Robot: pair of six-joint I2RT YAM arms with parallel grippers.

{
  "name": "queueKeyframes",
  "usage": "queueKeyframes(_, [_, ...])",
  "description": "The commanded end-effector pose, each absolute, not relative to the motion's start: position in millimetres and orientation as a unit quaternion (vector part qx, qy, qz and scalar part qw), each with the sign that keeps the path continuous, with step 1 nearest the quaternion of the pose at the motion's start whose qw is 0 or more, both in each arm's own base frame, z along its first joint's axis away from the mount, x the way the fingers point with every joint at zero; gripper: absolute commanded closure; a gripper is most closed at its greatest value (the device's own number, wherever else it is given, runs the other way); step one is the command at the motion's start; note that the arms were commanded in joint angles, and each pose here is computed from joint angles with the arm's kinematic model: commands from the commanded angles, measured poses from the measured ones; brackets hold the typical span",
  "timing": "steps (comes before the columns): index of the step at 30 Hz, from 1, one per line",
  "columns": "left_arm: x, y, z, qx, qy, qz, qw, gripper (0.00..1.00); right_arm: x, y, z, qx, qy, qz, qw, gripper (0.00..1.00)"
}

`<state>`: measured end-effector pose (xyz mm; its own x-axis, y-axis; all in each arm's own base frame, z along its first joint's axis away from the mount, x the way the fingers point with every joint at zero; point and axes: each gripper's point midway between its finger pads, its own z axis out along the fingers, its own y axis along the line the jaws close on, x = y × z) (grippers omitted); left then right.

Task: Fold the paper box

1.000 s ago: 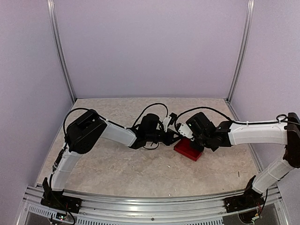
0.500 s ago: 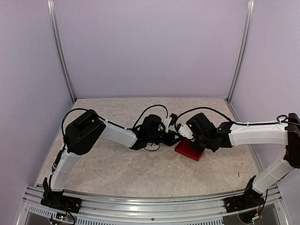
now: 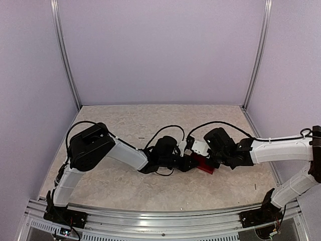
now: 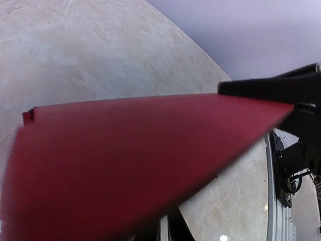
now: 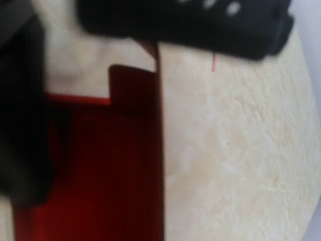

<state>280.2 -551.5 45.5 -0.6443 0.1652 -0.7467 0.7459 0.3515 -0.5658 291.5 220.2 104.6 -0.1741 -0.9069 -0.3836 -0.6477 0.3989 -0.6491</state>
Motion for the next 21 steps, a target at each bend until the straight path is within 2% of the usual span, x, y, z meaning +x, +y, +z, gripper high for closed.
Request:
queueKeyframes(1, [239.4, -542.7, 28.8, 0.313, 0.775, -0.487, 0.252, 0.92, 277.5, 239.3, 104.0, -0.550, 0.725, -0.125, 0.395, 1.00])
queueKeyframes(14, [239.4, -522.0, 35.6, 0.296, 0.778, -0.469, 0.295, 0.91, 259.2, 225.6, 75.1, -0.601, 0.700, -0.141, 0.360, 1.00])
queueKeyframes(21, [213.9, -502.1, 61.8, 0.328, 0.729, -0.485, 0.355, 0.88, 242.6, 224.8, 60.1, -0.643, 0.675, -0.120, 0.341, 1.00])
